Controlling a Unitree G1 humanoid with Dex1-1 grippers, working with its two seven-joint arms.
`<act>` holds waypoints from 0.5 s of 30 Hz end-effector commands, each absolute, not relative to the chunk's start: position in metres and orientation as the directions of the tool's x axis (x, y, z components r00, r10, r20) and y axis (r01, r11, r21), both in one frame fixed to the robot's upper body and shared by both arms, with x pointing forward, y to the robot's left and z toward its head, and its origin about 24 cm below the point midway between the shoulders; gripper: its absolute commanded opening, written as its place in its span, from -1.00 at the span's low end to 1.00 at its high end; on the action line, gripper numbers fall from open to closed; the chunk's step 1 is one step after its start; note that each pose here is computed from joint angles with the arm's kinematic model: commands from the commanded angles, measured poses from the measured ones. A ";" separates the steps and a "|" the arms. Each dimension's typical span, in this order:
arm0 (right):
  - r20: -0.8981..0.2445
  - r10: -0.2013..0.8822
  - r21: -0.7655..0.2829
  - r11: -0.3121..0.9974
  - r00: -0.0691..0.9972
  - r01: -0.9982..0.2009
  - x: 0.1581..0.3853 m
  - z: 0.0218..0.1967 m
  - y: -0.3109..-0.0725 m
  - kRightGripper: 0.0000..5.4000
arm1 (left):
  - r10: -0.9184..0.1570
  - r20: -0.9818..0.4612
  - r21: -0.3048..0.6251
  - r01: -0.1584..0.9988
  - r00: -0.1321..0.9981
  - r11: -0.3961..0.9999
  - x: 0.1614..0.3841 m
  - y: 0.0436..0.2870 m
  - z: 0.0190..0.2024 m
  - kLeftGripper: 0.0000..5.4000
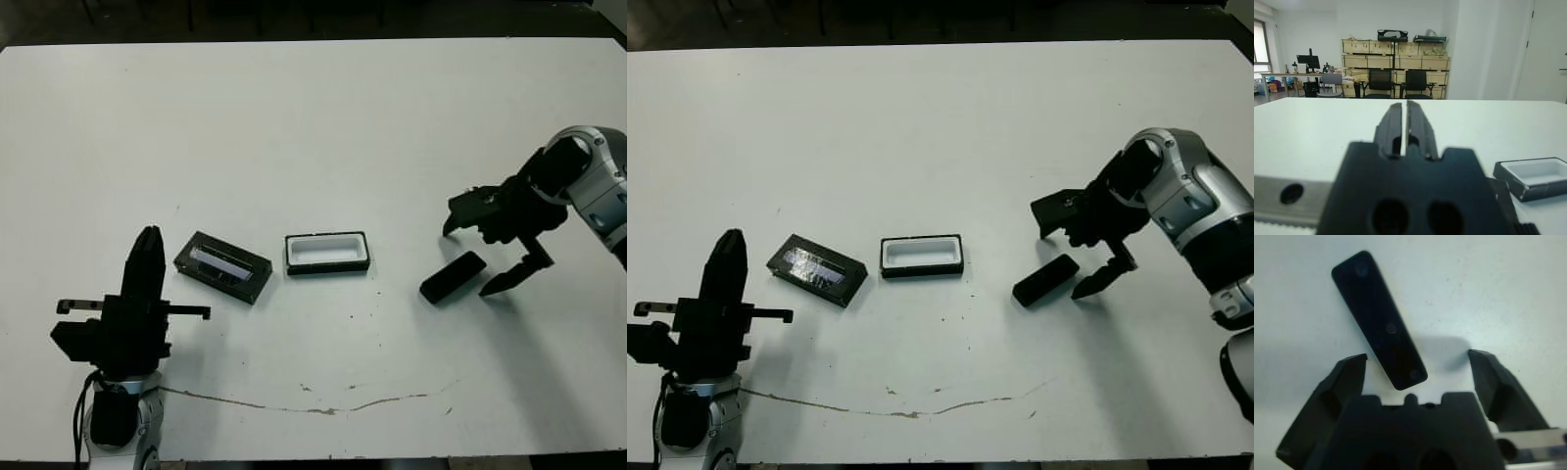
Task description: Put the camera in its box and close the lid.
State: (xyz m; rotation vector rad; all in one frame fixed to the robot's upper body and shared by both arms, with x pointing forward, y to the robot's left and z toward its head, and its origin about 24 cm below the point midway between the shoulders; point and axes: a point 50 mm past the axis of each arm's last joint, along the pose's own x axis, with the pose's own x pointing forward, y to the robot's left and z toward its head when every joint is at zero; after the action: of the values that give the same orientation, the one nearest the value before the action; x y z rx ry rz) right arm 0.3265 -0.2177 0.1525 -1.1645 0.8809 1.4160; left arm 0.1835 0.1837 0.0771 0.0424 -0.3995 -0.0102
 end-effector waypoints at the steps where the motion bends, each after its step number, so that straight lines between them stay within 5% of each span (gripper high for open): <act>1: -0.962 0.272 -0.053 -0.139 0.013 -0.989 0.323 0.140 -0.219 0.51 | -0.008 0.336 0.044 -0.007 0.942 0.999 0.178 0.186 0.069 -1.00; 15: -0.986 0.166 -0.023 -0.158 -0.004 -0.987 0.318 0.136 -0.230 -0.42 | 0.001 0.338 0.044 -0.017 0.941 0.999 0.177 0.188 0.071 -1.00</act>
State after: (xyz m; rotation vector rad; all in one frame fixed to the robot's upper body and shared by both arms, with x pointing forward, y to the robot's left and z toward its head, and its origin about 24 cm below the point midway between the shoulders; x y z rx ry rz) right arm 0.3238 -0.2238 0.1521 -1.2090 0.9102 1.3723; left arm 0.1834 0.1842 0.0789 0.0397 -0.4042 -0.0050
